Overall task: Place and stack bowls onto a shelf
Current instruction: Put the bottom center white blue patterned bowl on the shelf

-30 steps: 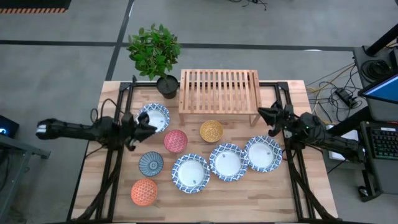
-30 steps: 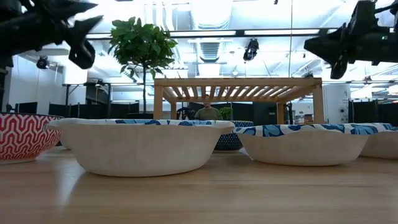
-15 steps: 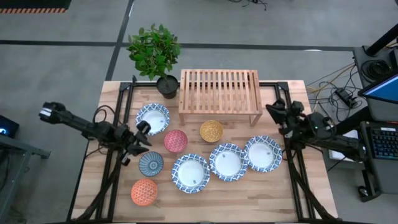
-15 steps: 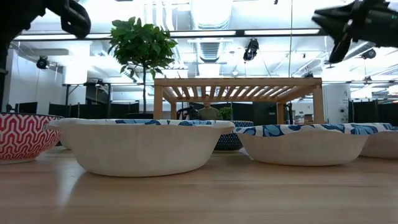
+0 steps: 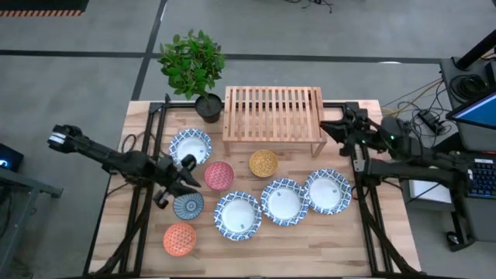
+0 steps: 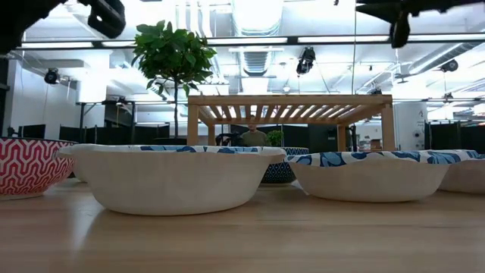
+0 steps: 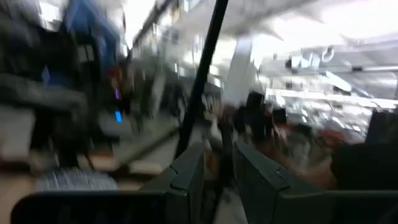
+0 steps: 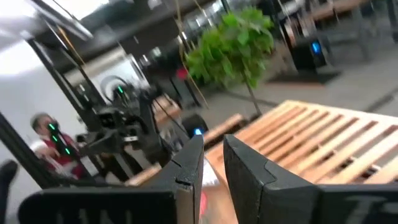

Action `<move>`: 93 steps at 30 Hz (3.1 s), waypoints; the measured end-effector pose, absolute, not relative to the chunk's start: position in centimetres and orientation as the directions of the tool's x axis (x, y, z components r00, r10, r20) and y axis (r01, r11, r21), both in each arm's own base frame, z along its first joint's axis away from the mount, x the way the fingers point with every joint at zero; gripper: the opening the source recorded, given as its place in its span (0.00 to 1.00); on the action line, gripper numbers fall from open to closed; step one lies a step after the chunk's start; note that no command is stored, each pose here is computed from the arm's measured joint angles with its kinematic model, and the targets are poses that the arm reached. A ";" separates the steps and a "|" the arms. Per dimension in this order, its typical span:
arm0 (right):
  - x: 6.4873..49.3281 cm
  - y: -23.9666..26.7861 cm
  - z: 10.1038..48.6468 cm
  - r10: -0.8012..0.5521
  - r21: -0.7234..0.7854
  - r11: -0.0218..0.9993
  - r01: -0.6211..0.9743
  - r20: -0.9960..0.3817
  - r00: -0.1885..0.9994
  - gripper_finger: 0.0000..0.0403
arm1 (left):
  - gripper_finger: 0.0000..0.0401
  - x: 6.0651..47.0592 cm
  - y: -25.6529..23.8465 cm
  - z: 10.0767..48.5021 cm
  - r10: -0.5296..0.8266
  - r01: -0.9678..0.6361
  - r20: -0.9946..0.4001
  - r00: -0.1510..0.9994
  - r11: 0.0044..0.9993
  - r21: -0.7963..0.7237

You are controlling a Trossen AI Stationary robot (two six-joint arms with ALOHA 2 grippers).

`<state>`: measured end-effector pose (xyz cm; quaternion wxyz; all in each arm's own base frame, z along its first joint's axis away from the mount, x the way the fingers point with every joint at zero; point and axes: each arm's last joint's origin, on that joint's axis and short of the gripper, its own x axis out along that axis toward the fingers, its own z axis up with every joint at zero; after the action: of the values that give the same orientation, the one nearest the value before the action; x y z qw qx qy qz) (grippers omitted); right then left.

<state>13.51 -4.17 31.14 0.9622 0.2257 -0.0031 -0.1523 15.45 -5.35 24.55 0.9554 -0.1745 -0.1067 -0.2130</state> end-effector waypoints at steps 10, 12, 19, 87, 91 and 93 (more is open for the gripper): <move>17.6 -5.3 35.8 -0.248 0.392 0.877 0.277 -0.124 0.961 0.13 | 0.17 17.5 -6.3 25.0 -0.416 0.416 0.053 0.908 0.876 -0.244; 18.4 -5.5 35.9 -0.239 0.392 0.876 0.281 -0.154 0.959 0.13 | 0.17 17.6 -6.4 24.5 -0.423 0.415 0.012 0.906 0.882 -0.226; 20.2 -4.4 37.0 -0.154 0.386 0.887 0.252 -0.267 0.951 0.13 | 0.17 16.7 -6.0 26.9 -0.392 0.394 0.044 0.919 0.904 -0.163; 34.0 17.4 19.3 0.108 0.108 0.993 0.056 -0.994 -0.001 0.55 | 0.17 17.7 -5.7 26.6 -0.206 0.188 -0.062 0.976 0.957 -0.223; 34.4 17.6 17.9 0.101 0.100 0.993 0.057 -0.995 -0.021 0.55 | 0.17 17.7 -5.7 26.6 -0.207 0.188 -0.063 0.976 0.957 -0.223; 34.5 17.6 17.5 0.098 0.096 0.994 0.057 -0.995 -0.031 0.55 | 0.17 17.7 -5.7 26.6 -0.206 0.188 -0.062 0.977 0.957 -0.223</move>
<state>34.50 17.63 17.51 0.6941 0.0539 0.7177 0.0147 17.69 -5.74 26.64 0.9882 -0.1085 0.0423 -0.0998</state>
